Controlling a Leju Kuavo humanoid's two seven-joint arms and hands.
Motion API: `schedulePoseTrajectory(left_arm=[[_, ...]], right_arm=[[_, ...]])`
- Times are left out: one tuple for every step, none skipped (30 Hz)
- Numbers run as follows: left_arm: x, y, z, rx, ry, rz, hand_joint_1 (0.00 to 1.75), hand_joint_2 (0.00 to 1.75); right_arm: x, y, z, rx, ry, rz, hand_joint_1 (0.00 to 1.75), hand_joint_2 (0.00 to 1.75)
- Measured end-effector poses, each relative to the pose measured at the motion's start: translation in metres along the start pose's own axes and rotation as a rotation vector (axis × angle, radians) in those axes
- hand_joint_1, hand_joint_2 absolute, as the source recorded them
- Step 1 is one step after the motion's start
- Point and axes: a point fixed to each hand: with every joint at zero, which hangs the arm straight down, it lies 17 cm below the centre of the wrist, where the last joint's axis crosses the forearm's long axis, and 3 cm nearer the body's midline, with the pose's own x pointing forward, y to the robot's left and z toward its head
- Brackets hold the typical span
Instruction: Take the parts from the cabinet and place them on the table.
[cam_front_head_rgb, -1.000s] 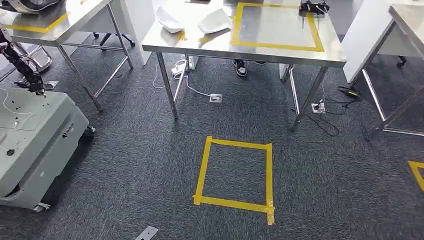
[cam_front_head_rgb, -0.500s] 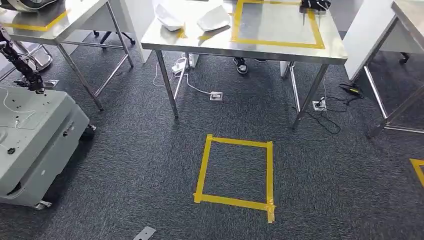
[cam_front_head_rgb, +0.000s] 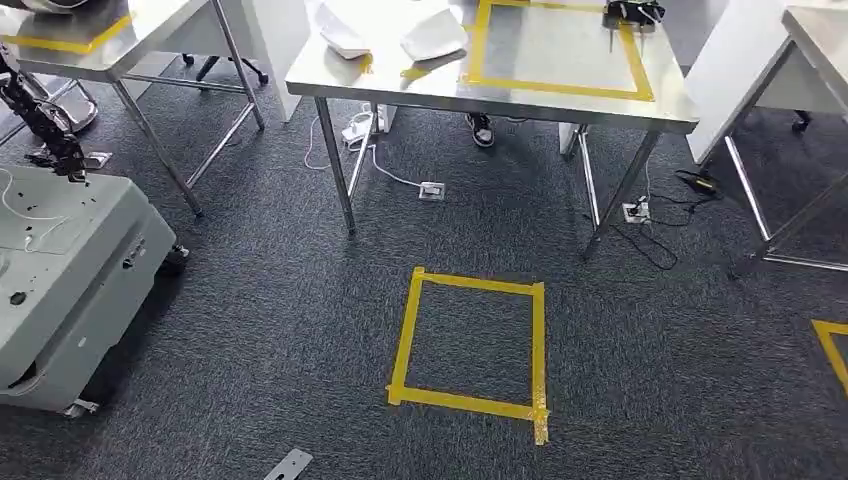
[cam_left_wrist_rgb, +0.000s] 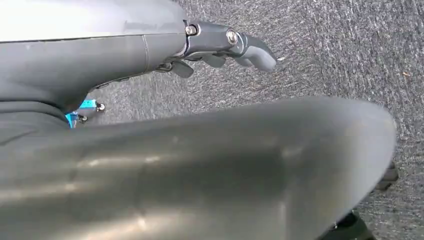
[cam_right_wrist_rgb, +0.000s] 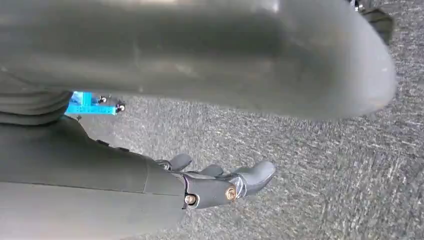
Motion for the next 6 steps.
schedulePoseTrajectory(left_arm=[[-0.0001,-0.0003,0.0001,0.000,0.000,-0.001,0.00,0.00],[0.0001,-0.0005,0.0001,-0.001,0.000,-0.002,0.00,0.00],[0.0003,-0.0004,0.0001,0.000,-0.001,-0.003,0.00,0.00],[0.0011,-0.0012,0.0003,-0.001,-0.002,-0.003,0.00,0.00],[0.0019,-0.0014,0.0003,-0.002,-0.003,-0.004,0.00,0.00],[0.0025,-0.0011,0.0003,-0.001,-0.004,-0.004,0.00,0.00]], right_arm=[[-0.0007,0.0001,0.0000,0.000,0.001,-0.004,0.00,0.00],[-0.0019,0.0005,0.0000,0.001,0.003,-0.007,0.00,0.00],[-0.0032,0.0009,0.0000,0.002,0.005,-0.011,0.00,0.00],[-0.0037,0.0002,-0.0002,0.001,0.006,-0.016,0.00,0.00],[-0.0030,-0.0009,-0.0004,0.000,0.003,-0.019,0.00,0.00],[0.0002,-0.0020,-0.0004,-0.002,-0.002,-0.020,0.00,0.00]])
